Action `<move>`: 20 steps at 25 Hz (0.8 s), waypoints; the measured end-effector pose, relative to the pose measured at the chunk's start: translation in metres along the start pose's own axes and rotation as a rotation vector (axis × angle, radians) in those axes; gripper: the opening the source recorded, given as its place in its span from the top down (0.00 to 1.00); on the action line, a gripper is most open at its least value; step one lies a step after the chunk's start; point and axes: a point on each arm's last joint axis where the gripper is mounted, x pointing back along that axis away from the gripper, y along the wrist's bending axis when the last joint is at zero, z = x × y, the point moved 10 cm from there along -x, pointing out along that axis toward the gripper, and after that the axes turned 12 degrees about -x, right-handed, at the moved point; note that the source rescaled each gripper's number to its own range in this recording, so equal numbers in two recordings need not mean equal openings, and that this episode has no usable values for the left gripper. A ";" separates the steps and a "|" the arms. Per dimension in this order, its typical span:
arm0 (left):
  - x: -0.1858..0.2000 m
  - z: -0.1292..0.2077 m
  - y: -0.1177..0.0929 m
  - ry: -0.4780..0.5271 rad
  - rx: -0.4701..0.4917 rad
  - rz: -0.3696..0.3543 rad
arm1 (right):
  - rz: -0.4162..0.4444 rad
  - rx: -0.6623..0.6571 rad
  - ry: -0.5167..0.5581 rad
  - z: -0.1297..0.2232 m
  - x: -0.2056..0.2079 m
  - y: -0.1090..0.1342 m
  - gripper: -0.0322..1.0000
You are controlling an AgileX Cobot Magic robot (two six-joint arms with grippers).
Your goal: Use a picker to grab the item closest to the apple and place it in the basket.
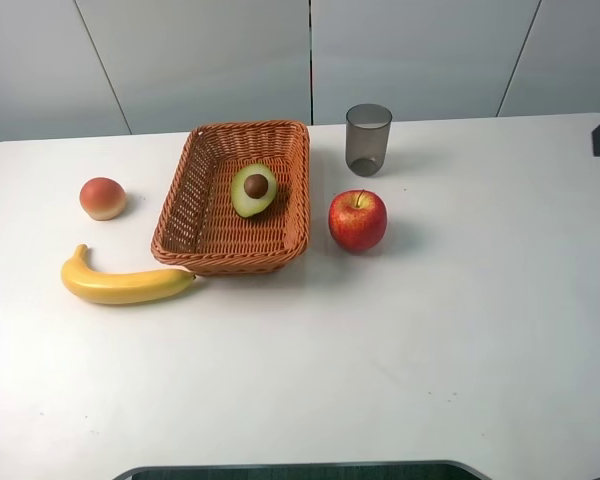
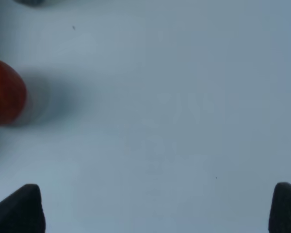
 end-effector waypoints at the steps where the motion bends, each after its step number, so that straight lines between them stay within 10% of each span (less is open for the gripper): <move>1: 0.000 0.000 0.000 0.000 0.000 0.000 | -0.003 0.000 -0.010 0.005 0.009 -0.003 0.00; 10: 0.000 0.000 0.000 0.000 0.000 0.000 | -0.067 0.040 -0.221 0.038 0.075 -0.022 0.00; 20: 0.000 0.000 0.000 0.000 0.000 0.000 | -0.095 0.058 -0.243 0.091 0.053 -0.037 0.00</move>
